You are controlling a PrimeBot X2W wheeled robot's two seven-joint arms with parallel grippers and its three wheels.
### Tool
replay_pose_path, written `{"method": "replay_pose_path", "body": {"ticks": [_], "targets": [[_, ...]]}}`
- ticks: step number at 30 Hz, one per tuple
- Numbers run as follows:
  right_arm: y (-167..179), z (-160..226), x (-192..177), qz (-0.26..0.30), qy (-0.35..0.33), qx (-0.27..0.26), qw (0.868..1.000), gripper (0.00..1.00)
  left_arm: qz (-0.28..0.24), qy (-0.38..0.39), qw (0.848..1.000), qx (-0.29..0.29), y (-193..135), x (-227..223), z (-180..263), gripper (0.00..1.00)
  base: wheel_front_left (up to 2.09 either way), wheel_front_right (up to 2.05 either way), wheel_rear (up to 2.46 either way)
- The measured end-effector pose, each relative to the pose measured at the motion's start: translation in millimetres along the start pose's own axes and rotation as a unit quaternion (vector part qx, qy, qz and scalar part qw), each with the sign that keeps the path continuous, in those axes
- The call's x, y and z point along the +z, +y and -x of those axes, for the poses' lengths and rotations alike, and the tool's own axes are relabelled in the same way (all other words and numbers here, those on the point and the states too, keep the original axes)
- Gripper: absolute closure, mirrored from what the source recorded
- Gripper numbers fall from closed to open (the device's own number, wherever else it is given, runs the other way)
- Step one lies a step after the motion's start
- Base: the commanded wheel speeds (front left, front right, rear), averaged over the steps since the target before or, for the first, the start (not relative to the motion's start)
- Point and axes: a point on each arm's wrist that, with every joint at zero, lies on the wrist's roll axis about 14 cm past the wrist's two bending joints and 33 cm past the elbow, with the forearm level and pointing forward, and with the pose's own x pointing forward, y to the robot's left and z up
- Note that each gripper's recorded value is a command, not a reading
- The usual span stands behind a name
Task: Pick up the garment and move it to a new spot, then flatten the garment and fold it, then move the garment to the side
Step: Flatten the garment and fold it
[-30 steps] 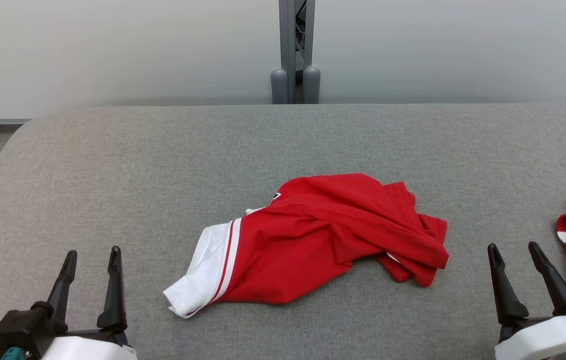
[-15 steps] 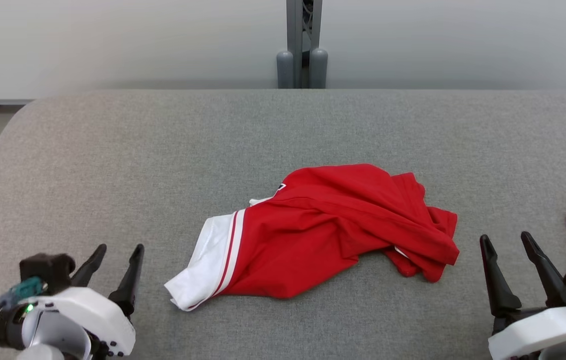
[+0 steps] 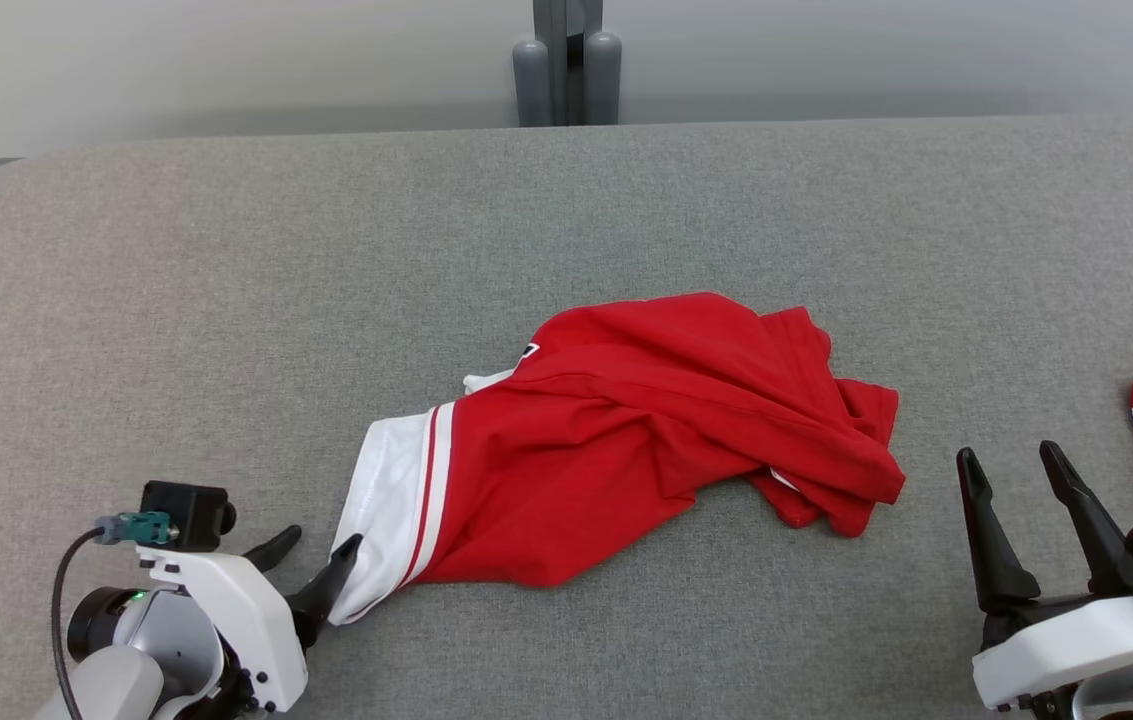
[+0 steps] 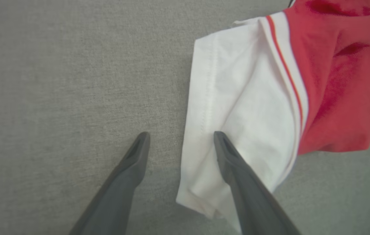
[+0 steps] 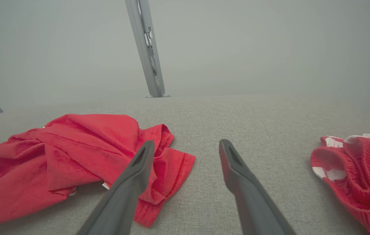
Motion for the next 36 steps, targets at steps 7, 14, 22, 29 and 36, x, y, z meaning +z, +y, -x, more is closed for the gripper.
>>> {"method": "replay_pose_path", "body": {"ticks": [7, 14, 22, 29, 36], "targets": [[-2, -6, -3, -0.002, 0.001, -0.001, 1.0, 0.0, -0.002, 0.046, 0.999, -0.004, 1, -20, -8, 0.0, 0.0, 0.0, 0.0], [-3, -11, -3, -0.002, -0.003, -0.002, 1.0, 0.0, -0.012, 0.068, 0.997, -0.018, -6, -25, -19, 1.0, 0.0, 0.0, 0.0], [-11, -8, 1, -0.001, -0.012, -0.015, 1.0, 0.0, -0.063, 0.002, 0.998, -0.018, -12, 3, -22, 1.0, 0.0, 0.0, 0.0], [-10, -8, 1, -0.006, -0.014, -0.014, 1.0, 0.0, -0.142, -0.154, 0.976, 0.06, 11, 93, -10, 1.0, 0.0, 0.0, 0.0], [-9, -7, 3, -0.008, -0.017, -0.013, 1.0, 0.0, -0.213, -0.25, 0.943, 0.049, -12, 131, 1, 1.0, 0.0, 0.0, 0.0]]}}
